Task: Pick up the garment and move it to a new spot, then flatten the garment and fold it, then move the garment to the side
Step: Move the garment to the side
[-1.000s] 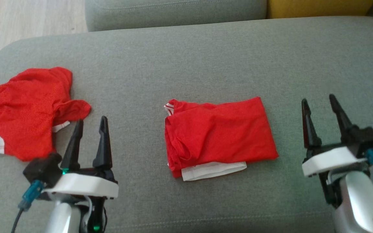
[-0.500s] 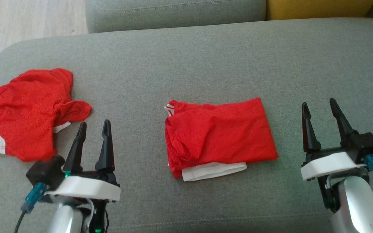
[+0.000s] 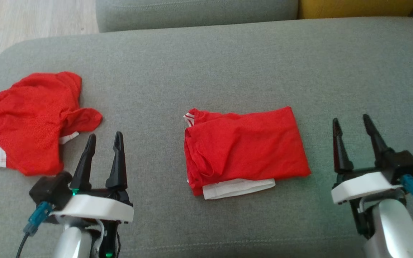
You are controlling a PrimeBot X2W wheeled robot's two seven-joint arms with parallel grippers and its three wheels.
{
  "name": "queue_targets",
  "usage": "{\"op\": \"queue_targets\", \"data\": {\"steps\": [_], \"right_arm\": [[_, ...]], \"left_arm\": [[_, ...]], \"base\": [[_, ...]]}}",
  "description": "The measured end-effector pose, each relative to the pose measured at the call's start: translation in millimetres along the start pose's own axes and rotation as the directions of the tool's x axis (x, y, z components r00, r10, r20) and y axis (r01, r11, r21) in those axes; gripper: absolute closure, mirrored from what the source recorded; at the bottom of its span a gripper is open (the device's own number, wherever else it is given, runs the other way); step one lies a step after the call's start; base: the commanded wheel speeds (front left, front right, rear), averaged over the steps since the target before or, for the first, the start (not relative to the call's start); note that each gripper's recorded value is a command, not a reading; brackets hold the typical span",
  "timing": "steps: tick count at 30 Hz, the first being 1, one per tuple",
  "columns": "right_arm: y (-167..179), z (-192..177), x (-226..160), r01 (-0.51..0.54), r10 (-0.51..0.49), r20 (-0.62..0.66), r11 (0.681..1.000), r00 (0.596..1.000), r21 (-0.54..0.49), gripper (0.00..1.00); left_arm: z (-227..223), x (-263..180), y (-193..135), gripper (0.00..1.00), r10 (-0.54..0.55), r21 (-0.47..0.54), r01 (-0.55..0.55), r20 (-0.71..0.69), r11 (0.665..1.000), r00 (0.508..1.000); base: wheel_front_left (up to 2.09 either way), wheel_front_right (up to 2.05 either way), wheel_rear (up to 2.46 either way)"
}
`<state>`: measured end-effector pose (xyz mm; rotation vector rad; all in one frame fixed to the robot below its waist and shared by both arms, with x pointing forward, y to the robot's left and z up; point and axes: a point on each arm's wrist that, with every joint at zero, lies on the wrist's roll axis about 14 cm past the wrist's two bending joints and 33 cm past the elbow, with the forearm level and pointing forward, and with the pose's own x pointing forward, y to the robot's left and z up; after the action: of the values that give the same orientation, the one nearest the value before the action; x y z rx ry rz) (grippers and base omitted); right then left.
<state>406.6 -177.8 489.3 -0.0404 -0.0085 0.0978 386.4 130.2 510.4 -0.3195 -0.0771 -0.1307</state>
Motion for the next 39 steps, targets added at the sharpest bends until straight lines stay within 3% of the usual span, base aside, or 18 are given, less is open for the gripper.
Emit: {"op": "queue_targets", "data": {"steps": [9, 17, 31, 32, 33, 34, 39], "right_arm": [[26.4, -45.8, 9.3, -0.059, 0.07, -0.138, 0.995, 0.988, 0.081, 0.0], [51.4, -87.7, 18.7, -0.078, 0.136, -0.296, 0.977, 0.945, 0.2, 0.0], [67.7, -117.5, 28.3, -0.077, 0.186, -0.404, 0.959, 0.896, 0.272, 0.0], [68.3, -117.7, 29.6, -0.074, 0.187, -0.406, 0.958, 0.895, 0.279, 0.18], [68.9, -117.7, 30.6, -0.075, 0.189, -0.407, 0.957, 0.894, 0.282, 0.65], [69.3, -118.3, 30.9, -0.079, 0.193, -0.41, 0.957, 0.892, 0.278, 1.0], [64.7, -116.0, 31.5, -0.111, 0.2, -0.403, 0.966, 0.893, 0.234, 1.0]], "left_arm": [[-14.0, 2.5, 7.5, 0.0, 0.017, -0.003, -0.018, -0.039, 1.0, 0.999], [-16.1, 7.9, 17.9, 0.0, 0.043, 0.003, -0.043, -0.044, 0.999, 0.998], [-24.9, 9.3, 25.7, 0.0, 0.062, 0.005, -0.061, -0.068, 0.998, 0.996], [-24.7, 9.9, 25.6, 0.0, 0.061, 0.005, -0.061, -0.067, 0.998, 0.996], [-24.1, 10.7, 25.4, 0.0, 0.06, 0.006, -0.06, -0.065, 0.998, 0.996], [-23.4, 11.6, 25.2, 0.0, 0.059, 0.006, -0.059, -0.063, 0.998, 0.996], [-19.4, 16.3, 22.1, 0.0, 0.048, 0.005, -0.047, -0.049, 0.999, 0.998]], "base": [[0.0, 0.0, 0.0], [0.0, 0.0, 0.0], [0.0, 0.0, 0.0], [0.0, 0.0, 0.0], [0.0, 0.0, 0.0], [0.0, 0.0, 0.0], [0.0, 0.0, 0.0]]}}
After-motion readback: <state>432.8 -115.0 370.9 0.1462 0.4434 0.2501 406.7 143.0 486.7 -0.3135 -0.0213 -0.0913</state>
